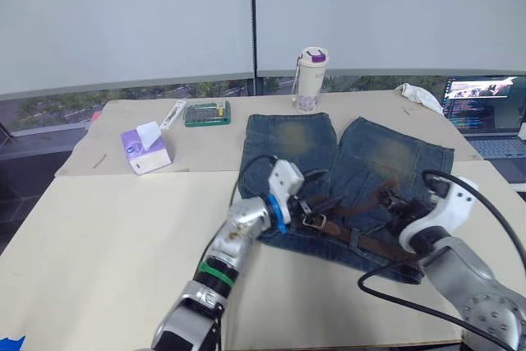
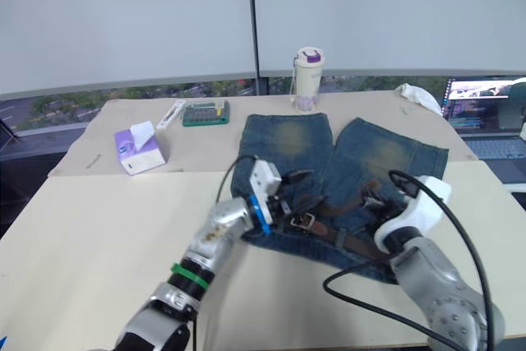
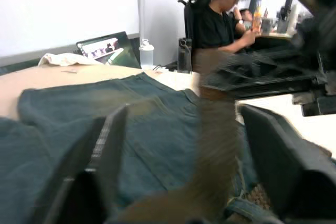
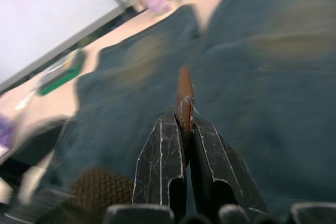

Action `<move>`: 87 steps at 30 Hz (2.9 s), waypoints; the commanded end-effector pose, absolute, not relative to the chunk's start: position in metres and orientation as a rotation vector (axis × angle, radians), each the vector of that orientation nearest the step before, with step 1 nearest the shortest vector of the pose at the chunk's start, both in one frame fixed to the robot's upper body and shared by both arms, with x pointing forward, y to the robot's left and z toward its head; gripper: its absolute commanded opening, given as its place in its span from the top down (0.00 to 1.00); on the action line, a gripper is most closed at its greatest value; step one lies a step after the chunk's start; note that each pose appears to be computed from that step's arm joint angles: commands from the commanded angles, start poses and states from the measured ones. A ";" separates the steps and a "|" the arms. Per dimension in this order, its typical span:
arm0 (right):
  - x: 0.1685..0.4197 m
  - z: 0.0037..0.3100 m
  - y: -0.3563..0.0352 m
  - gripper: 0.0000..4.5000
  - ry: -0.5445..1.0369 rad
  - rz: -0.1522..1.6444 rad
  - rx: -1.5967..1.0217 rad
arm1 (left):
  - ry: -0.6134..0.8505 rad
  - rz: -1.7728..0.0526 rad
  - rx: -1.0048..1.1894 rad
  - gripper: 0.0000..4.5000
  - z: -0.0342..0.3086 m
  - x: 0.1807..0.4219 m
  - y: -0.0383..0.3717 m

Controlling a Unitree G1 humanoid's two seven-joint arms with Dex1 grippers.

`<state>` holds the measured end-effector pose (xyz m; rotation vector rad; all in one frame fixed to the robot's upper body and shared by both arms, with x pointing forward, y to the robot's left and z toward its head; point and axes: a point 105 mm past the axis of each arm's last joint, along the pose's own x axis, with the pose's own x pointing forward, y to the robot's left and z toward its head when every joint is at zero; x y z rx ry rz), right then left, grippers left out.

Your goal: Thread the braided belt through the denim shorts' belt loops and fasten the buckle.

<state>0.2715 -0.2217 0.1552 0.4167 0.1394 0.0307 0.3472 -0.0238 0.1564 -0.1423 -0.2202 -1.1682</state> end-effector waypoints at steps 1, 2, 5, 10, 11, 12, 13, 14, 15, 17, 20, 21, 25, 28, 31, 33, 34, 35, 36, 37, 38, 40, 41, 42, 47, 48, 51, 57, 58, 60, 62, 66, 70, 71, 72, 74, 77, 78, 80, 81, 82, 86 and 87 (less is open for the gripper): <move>0.263 0.164 -0.239 1.00 0.107 0.014 0.386 | -0.253 -1.176 -0.171 0.19 0.180 0.357 -0.011; 0.260 0.161 -0.245 1.00 0.121 -0.001 0.363 | -0.242 -1.171 -0.147 0.19 0.176 0.360 -0.008; 0.256 0.157 -0.257 1.00 0.151 -0.028 0.284 | -0.199 -1.163 -0.088 0.19 0.164 0.367 -0.001; 0.257 0.156 -0.252 1.00 0.151 -0.016 0.263 | -0.146 -1.219 -0.006 0.37 0.141 0.361 -0.004; 0.257 0.154 -0.251 1.00 0.157 -0.012 0.254 | -0.134 -1.222 0.005 0.44 0.136 0.360 -0.006; 0.257 0.154 -0.250 1.00 0.157 -0.012 0.254 | -0.126 -1.225 0.008 0.53 0.133 0.359 -0.007; 0.257 0.153 -0.250 1.00 0.156 -0.012 0.255 | -0.123 -1.227 0.008 0.60 0.132 0.359 -0.008; 0.257 0.154 -0.249 1.00 0.153 -0.011 0.257 | -0.110 -1.235 0.020 0.67 0.127 0.357 -0.010; 0.257 0.154 -0.249 1.00 0.150 -0.010 0.258 | -0.103 -1.243 0.035 0.75 0.123 0.355 -0.012; 0.257 0.155 -0.248 1.00 0.146 -0.007 0.260 | -0.089 -1.265 0.076 0.89 0.114 0.351 -0.017; 0.256 0.154 -0.248 1.00 0.149 -0.007 0.256 | -0.074 -1.267 0.100 0.99 0.107 0.350 -0.022; 0.256 0.154 -0.248 1.00 0.149 -0.006 0.255 | -0.069 -1.270 0.101 0.99 0.105 0.349 -0.024; 0.256 0.154 -0.248 1.00 0.145 -0.008 0.255 | -0.038 -1.298 0.116 0.99 0.095 0.344 -0.032; 0.257 0.155 -0.248 1.00 0.142 -0.009 0.255 | -0.006 -1.289 0.151 0.99 0.085 0.344 -0.036; 0.258 0.158 -0.251 1.00 0.130 -0.014 0.252 | 0.057 -1.304 0.237 0.99 0.067 0.341 -0.042; 0.257 0.158 -0.252 1.00 0.128 -0.015 0.249 | 0.085 -1.317 0.268 0.99 0.059 0.339 -0.044; 0.257 0.159 -0.252 1.00 0.128 -0.015 0.248 | 0.101 -1.327 0.284 0.99 0.054 0.337 -0.045; 0.257 0.160 -0.252 1.00 0.126 -0.015 0.245 | 0.129 -1.338 0.319 0.99 0.047 0.335 -0.045; 0.257 0.161 -0.251 1.00 0.123 -0.014 0.243 | 0.152 -1.348 0.343 0.99 0.041 0.333 -0.045; 0.257 0.163 -0.252 1.00 0.116 -0.014 0.243 | 0.177 -1.355 0.338 0.99 0.037 0.332 -0.047; 0.257 0.165 -0.252 1.00 0.112 -0.014 0.244 | 0.192 -1.358 0.330 0.99 0.034 0.331 -0.047; 0.256 0.167 -0.254 1.00 0.103 -0.016 0.240 | 0.209 -1.389 0.352 0.99 0.030 0.326 -0.050; 0.256 0.170 -0.255 1.00 0.093 -0.020 0.245 | 0.209 -1.414 0.375 0.99 0.027 0.322 -0.052; 0.256 0.172 -0.256 1.00 0.086 -0.022 0.246 | 0.208 -1.438 0.393 0.99 0.025 0.318 -0.053; 0.254 0.181 -0.259 1.00 0.057 -0.030 0.252 | 0.141 -1.466 0.526 0.99 0.020 0.313 -0.053; 0.254 0.184 -0.260 1.00 0.049 -0.036 0.257 | 0.123 -1.464 0.559 0.99 0.020 0.313 -0.052; 0.250 0.188 -0.269 1.00 0.036 -0.066 0.271 | 0.106 -1.432 0.649 0.99 0.012 0.316 -0.047; 0.243 0.185 -0.281 1.00 0.074 -0.100 0.235 | 0.126 -1.331 0.646 0.99 0.006 0.326 -0.041; 0.242 0.184 -0.282 1.00 0.079 -0.105 0.234 | 0.148 -1.276 0.507 0.99 0.013 0.332 -0.044; 0.241 0.181 -0.282 1.00 0.089 -0.107 0.234 | 0.179 -1.205 0.254 0.99 0.026 0.340 -0.048; 0.241 0.176 -0.280 1.00 0.105 -0.103 0.239 | 0.180 -1.200 0.014 0.99 0.044 0.343 -0.049; 0.242 0.169 -0.275 1.00 0.129 -0.094 0.242 | 0.166 -1.188 -0.173 0.99 0.063 0.350 -0.039; 0.245 0.168 -0.270 1.00 0.134 -0.077 0.250 | 0.122 -1.245 -0.177 0.99 0.072 0.344 -0.035; 0.246 0.167 -0.269 1.00 0.137 -0.074 0.251 | 0.107 -1.285 -0.172 0.99 0.074 0.338 -0.037; 0.246 0.167 -0.269 1.00 0.138 -0.072 0.251 | 0.098 -1.316 -0.166 0.99 0.076 0.334 -0.038; 0.247 0.167 -0.268 1.00 0.139 -0.068 0.252 | 0.092 -1.378 -0.139 0.99 0.076 0.325 -0.039; 0.249 0.166 -0.267 1.00 0.140 -0.064 0.252 | 0.088 -1.396 -0.113 0.99 0.075 0.321 -0.040; 0.249 0.166 -0.267 1.00 0.140 -0.064 0.253 | 0.089 -1.395 -0.102 0.99 0.074 0.321 -0.041; 0.250 0.166 -0.266 1.00 0.140 -0.061 0.253 | 0.102 -1.386 -0.082 0.99 0.070 0.322 -0.042; 0.250 0.166 -0.265 1.00 0.140 -0.060 0.254 | 0.109 -1.385 -0.059 0.99 0.067 0.322 -0.043; 0.250 0.166 -0.265 1.00 0.139 -0.058 0.255 | 0.119 -1.381 -0.029 0.99 0.064 0.322 -0.043; 0.250 0.167 -0.264 1.00 0.133 -0.059 0.256 | 0.126 -1.391 0.065 0.99 0.053 0.319 -0.044; 0.250 0.168 -0.264 1.00 0.132 -0.060 0.257 | 0.125 -1.389 0.070 0.99 0.052 0.319 -0.044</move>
